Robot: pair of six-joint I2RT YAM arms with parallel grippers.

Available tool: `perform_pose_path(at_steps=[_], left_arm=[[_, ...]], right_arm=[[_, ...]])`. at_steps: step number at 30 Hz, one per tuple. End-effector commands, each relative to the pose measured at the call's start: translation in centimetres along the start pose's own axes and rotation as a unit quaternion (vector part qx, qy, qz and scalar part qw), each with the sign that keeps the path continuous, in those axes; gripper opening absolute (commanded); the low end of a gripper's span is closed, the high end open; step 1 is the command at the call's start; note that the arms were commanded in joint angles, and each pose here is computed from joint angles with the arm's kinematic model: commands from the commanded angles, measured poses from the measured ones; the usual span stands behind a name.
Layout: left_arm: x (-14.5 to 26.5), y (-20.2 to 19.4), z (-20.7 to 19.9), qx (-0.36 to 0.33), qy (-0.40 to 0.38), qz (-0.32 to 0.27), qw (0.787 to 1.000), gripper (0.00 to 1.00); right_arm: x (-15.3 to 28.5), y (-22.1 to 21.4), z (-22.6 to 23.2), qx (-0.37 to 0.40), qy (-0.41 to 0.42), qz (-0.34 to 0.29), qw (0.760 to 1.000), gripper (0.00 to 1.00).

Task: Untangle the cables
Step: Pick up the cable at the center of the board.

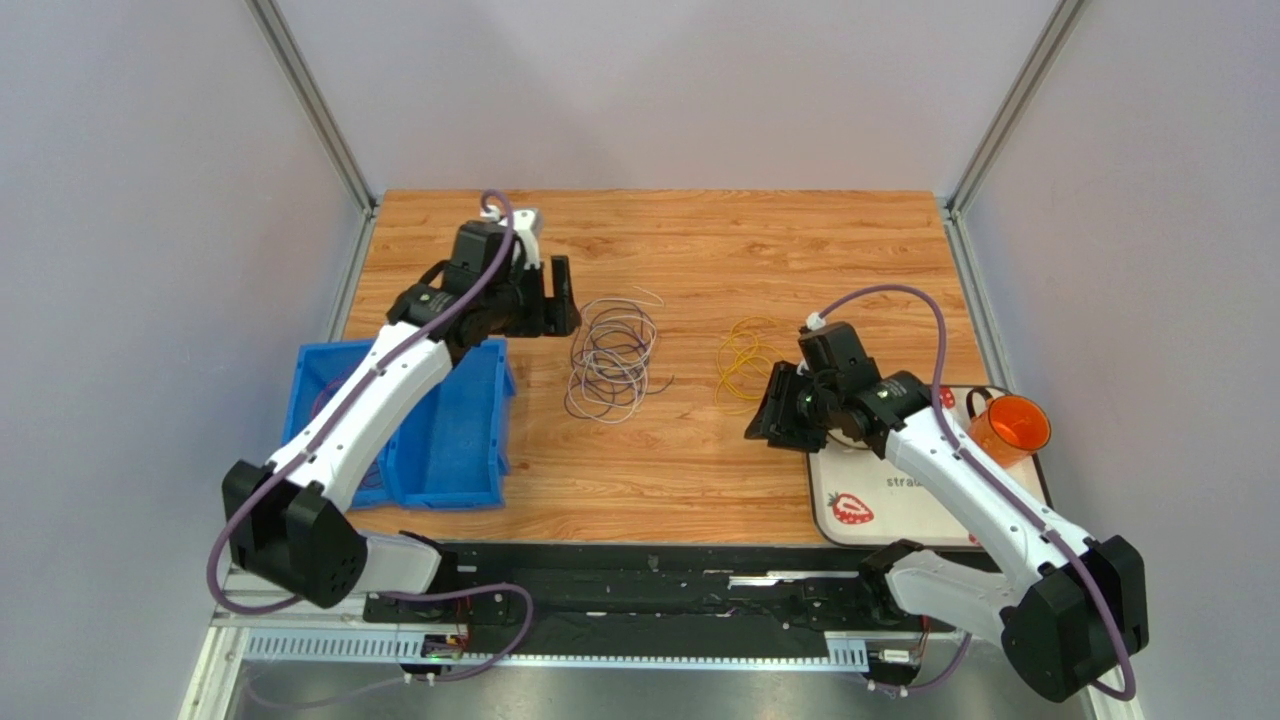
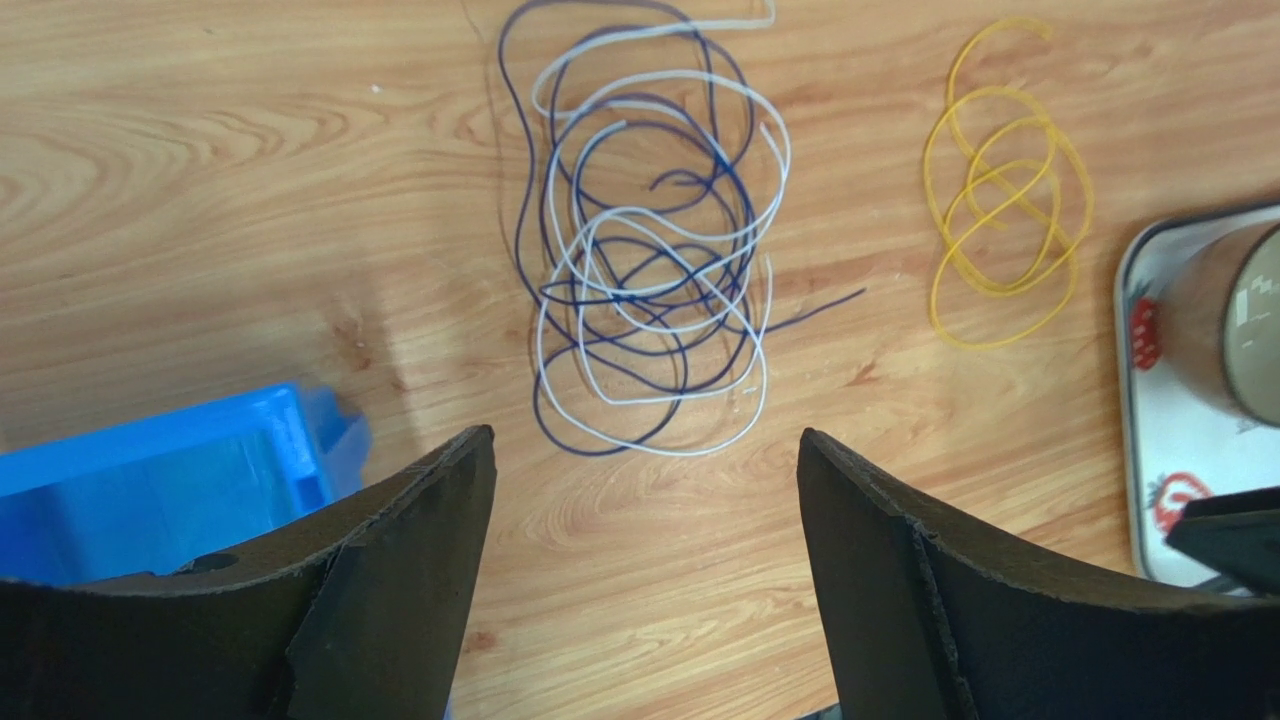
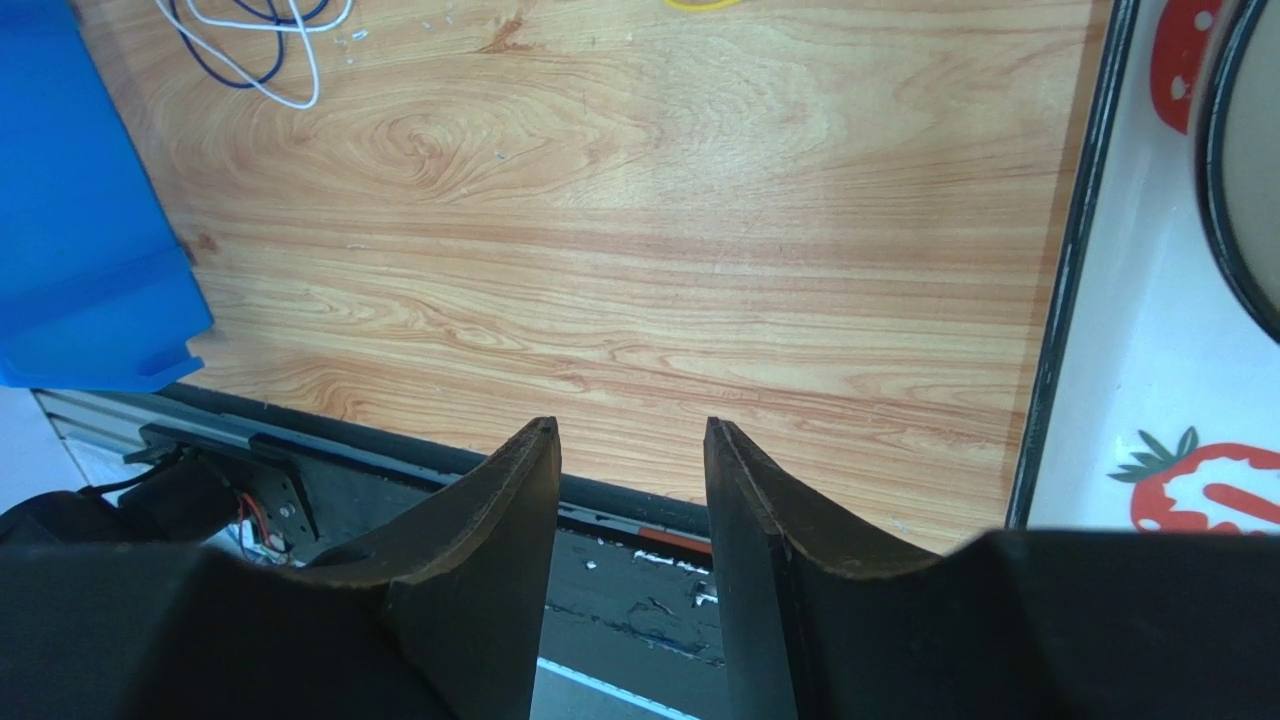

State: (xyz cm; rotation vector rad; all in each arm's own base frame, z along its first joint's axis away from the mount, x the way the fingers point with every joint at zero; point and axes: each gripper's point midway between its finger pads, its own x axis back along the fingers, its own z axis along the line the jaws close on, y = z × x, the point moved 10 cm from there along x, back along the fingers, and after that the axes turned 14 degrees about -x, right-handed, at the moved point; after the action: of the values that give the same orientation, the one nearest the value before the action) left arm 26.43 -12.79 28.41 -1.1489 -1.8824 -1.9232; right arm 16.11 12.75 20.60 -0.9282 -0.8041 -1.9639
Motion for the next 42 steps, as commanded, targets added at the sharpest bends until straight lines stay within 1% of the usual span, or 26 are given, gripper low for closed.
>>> perform_pose_path(at_steps=[1,2,3,5,6,7,12,13,15,16,21,22,23,25,27,28,29,31,32,40,42], left_arm=[[-1.6,1.6,-2.2,-0.054,-0.014,-0.025,0.998,0.82],[-2.5,1.5,-2.6,-0.065,-0.018,-0.013,0.998,0.81],[-2.7,1.8,-3.7,-0.081,-0.026,-0.017,0.996,0.80],[-4.1,1.7,-4.6,-0.101,-0.029,-0.002,0.995,0.78],[-4.2,1.9,-5.6,-0.112,-0.035,-0.004,0.993,0.76],[-5.1,1.8,-6.0,-0.117,-0.023,-0.001,0.993,0.76],[-7.0,1.7,-9.2,-0.128,-0.065,-0.021,0.989,0.74],[-7.7,1.5,-9.6,-0.130,-0.071,-0.018,0.989,0.74],[-8.3,1.5,-11.1,-0.141,-0.083,-0.023,0.986,0.71],[-8.9,1.2,-11.6,-0.149,-0.084,-0.018,0.985,0.70],[-10.8,0.9,-14.9,-0.182,-0.108,-0.032,0.977,0.69],[-11.8,0.3,-15.3,-0.188,-0.111,-0.020,0.976,0.70],[-12.0,0.6,-16.0,-0.191,-0.121,-0.024,0.974,0.70],[-13.7,0.0,-16.7,-0.198,-0.125,-0.008,0.972,0.70],[-14.5,0.4,-17.7,-0.205,-0.131,-0.013,0.970,0.69],[-15.6,-0.3,-18.1,-0.212,-0.140,0.000,0.967,0.69],[-15.7,0.3,-18.8,-0.214,-0.145,-0.007,0.966,0.69],[-17.3,-0.4,-19.2,-0.225,-0.142,0.011,0.964,0.68],[-17.5,0.1,-19.7,-0.226,-0.145,0.004,0.963,0.68],[-21.1,-1.0,-21.0,-0.231,-0.156,0.030,0.960,0.64],[-21.4,-0.9,-21.4,-0.230,-0.163,0.027,0.959,0.63]], right_arm=[[-0.4,0.9,0.5,0.021,-0.001,-0.032,0.999,0.44],[-0.4,1.1,0.5,0.022,-0.002,-0.036,0.999,0.44],[-0.5,1.2,0.5,0.021,-0.007,-0.041,0.999,0.44],[-0.6,1.4,0.6,0.020,-0.011,-0.047,0.999,0.44],[-0.7,1.5,0.5,0.018,-0.016,-0.050,0.998,0.44],[-0.7,1.7,0.4,0.018,-0.019,-0.052,0.998,0.43],[-0.9,2.1,-0.2,0.013,-0.041,-0.070,0.997,0.43],[-0.8,2.3,-0.3,0.012,-0.043,-0.074,0.996,0.42],[-0.6,2.4,-0.6,0.009,-0.048,-0.077,0.996,0.42],[-0.5,2.8,-0.9,0.006,-0.059,-0.094,0.994,0.42],[0.9,3.2,-1.5,-0.003,-0.064,-0.126,0.990,0.42],[1.2,3.3,-1.6,-0.008,-0.066,-0.133,0.989,0.42],[1.6,3.3,-1.8,-0.009,-0.066,-0.143,0.987,0.43],[1.9,3.4,-2.1,-0.013,-0.066,-0.152,0.986,0.43],[2.3,3.3,-2.3,-0.015,-0.062,-0.163,0.985,0.43],[2.5,3.4,-2.3,-0.015,-0.060,-0.167,0.984,0.44],[2.5,3.3,-2.5,-0.014,-0.062,-0.166,0.984,0.44],[2.7,3.2,-2.6,-0.012,-0.061,-0.167,0.984,0.44],[2.7,3.2,-2.7,-0.011,-0.063,-0.166,0.984,0.44],[2.6,3.0,-3.2,-0.007,-0.065,-0.158,0.985,0.44],[2.6,3.0,-3.3,-0.005,-0.066,-0.156,0.986,0.44]])
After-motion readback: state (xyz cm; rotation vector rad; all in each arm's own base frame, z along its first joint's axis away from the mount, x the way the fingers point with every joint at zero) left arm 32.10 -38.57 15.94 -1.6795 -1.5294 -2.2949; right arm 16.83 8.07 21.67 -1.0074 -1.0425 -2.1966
